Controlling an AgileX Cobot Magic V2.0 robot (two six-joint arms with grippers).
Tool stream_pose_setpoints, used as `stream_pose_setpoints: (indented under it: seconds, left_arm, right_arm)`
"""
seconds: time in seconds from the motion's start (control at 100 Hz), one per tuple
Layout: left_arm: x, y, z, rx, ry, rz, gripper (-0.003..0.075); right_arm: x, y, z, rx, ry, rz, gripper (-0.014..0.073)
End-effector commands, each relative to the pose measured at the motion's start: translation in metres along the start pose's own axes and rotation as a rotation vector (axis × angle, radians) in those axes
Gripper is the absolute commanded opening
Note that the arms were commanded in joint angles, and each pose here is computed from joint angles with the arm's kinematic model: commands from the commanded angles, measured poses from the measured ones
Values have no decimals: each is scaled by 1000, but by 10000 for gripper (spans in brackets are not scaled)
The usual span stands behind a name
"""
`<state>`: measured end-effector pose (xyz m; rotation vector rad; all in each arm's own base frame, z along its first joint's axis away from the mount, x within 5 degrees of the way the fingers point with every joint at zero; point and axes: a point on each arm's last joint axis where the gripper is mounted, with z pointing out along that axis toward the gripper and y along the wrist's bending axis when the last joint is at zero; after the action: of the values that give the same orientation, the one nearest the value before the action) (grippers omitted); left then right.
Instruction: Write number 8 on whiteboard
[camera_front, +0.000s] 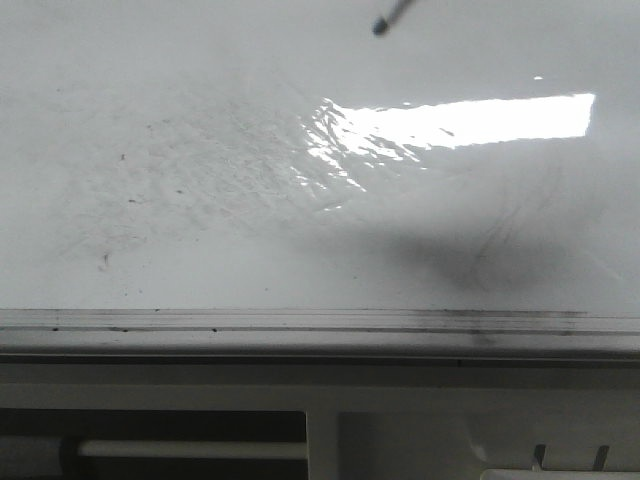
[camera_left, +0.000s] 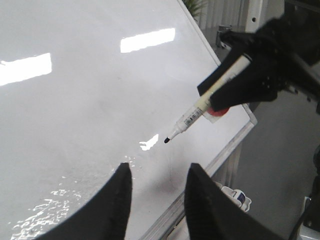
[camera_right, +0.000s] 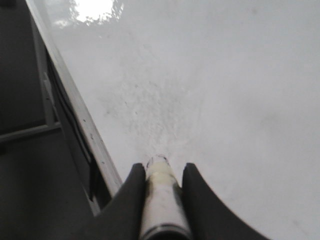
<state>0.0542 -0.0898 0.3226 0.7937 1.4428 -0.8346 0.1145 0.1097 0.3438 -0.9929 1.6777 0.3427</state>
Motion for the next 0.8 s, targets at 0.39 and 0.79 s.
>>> stream_pose_setpoints:
  seconds: [0.39,0.79]
  left_arm:
    - [-2,5,-3,-53,-52,-58,-20]
    - [-2,5,-3,-51,-51,-58,-20]
  right_arm:
    - [-14,-9,5,113,-195,-47,-43]
    - [-32,-46,-11,235,-72,137,-42]
